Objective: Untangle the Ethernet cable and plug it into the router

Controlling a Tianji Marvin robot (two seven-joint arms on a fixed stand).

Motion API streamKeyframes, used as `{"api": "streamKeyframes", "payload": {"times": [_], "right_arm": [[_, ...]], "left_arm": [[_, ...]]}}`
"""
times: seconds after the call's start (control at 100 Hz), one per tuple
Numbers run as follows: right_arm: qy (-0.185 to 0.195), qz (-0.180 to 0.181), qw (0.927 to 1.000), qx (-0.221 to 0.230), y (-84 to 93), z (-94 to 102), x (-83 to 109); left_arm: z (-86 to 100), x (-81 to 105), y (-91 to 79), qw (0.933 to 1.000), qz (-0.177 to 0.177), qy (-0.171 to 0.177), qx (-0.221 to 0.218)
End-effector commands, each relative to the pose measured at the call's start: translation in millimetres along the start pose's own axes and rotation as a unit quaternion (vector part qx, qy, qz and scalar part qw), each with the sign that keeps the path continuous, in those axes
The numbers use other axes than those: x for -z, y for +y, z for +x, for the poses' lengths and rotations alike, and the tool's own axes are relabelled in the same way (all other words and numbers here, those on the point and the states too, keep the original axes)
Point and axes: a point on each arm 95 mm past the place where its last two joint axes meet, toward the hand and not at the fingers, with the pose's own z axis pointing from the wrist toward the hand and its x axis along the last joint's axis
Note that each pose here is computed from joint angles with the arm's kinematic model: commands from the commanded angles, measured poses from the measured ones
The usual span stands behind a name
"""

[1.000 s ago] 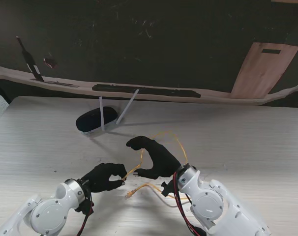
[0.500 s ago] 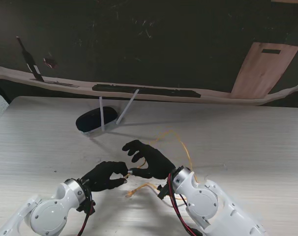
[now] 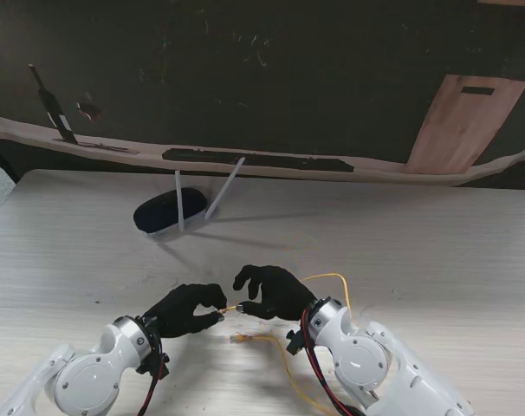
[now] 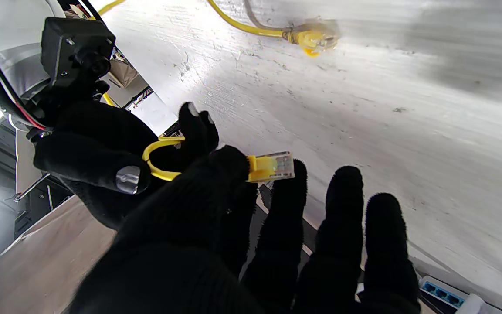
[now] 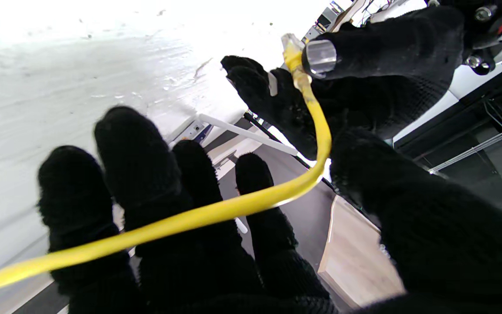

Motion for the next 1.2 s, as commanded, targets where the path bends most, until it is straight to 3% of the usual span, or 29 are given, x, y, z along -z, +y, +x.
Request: {"api": "streamKeyframes", "payload": {"times": [0.0, 0.4, 0.63, 0.75, 0.94, 1.19], "right_arm": [[0.000, 0.015, 0.9999, -0.001, -3.9, 1.3, 1.3], [0.005, 0.028, 0.9996, 0.008, -6.0, 3.6, -3.0], [-0.026, 0.039, 0.9988, 0.015, -5.3, 2.6, -1.4], [-0.060, 0.040, 0.9973, -0.010, -4.7, 0.9, -0.4], [-0.108, 0.023, 0.9917, -0.067, -4.3, -2.9, -1.4], [-0.156, -0.007, 0.9786, -0.134, -1.6, -4.4, -2.2]], "left_arm": [[1.5, 0.7, 4.3, 0.9999, -0.009, -0.001, 0.007], [1.8, -1.1, 4.7, 1.0000, -0.005, -0.003, 0.007], [0.5, -1.7, 6.7, 0.9998, 0.018, -0.009, 0.000], [-2.0, 1.0, 6.5, 0.9993, 0.038, -0.005, 0.001], [-2.8, 1.5, 9.7, 0.9930, 0.118, 0.000, 0.000], [-4.8, 1.2, 18.5, 0.9862, 0.149, 0.007, -0.072]]}}
